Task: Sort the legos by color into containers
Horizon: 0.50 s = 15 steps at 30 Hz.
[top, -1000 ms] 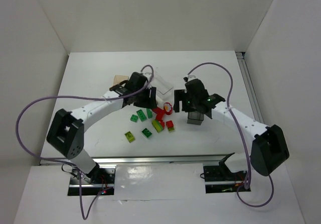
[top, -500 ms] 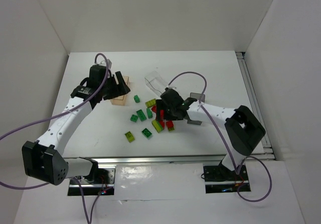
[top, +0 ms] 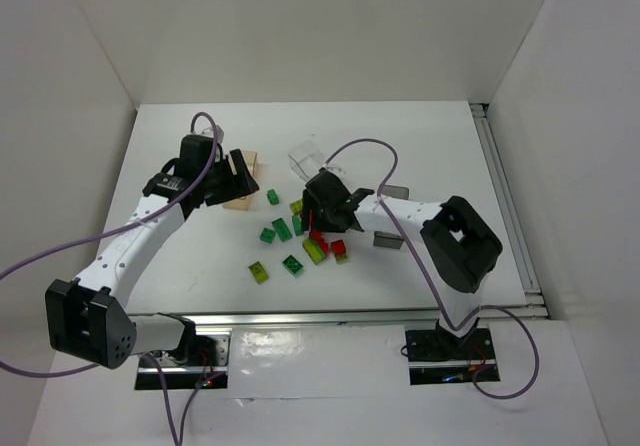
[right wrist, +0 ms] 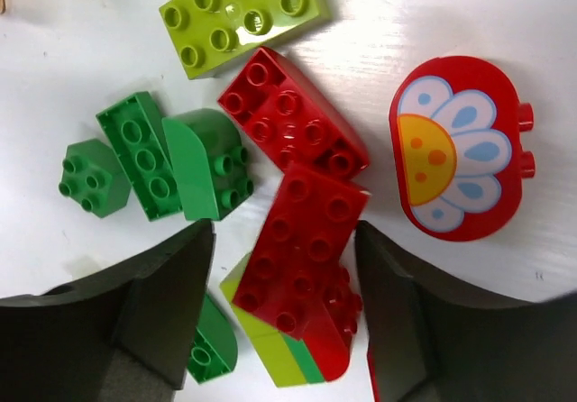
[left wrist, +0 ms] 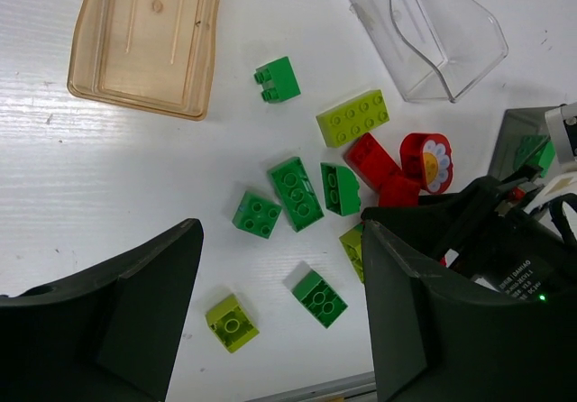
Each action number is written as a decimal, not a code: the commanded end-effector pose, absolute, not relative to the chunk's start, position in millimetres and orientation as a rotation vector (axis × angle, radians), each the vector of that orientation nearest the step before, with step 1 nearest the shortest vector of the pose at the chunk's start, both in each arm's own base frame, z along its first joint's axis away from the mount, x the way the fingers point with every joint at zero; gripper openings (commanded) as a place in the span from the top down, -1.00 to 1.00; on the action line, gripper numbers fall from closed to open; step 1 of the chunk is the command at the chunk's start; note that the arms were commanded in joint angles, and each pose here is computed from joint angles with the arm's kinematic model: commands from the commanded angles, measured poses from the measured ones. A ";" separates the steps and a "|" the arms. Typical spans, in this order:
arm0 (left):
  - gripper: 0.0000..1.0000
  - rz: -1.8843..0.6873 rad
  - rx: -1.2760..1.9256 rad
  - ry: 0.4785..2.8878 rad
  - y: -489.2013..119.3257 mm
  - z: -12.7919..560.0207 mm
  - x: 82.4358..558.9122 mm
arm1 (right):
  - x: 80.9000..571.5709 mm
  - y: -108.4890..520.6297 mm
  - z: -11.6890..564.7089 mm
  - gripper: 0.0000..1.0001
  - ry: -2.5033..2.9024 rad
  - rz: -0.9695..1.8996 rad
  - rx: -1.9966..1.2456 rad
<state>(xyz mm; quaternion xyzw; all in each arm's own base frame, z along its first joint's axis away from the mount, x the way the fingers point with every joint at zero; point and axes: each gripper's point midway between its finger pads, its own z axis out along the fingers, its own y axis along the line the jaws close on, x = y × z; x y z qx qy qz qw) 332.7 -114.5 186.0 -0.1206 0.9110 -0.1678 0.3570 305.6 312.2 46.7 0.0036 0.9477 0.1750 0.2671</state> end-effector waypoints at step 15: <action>-0.58 -0.422 -0.297 2.321 -108.4 193.3 334.2 | 333.5 322.0 124.3 0.36 2.354 0.489 0.008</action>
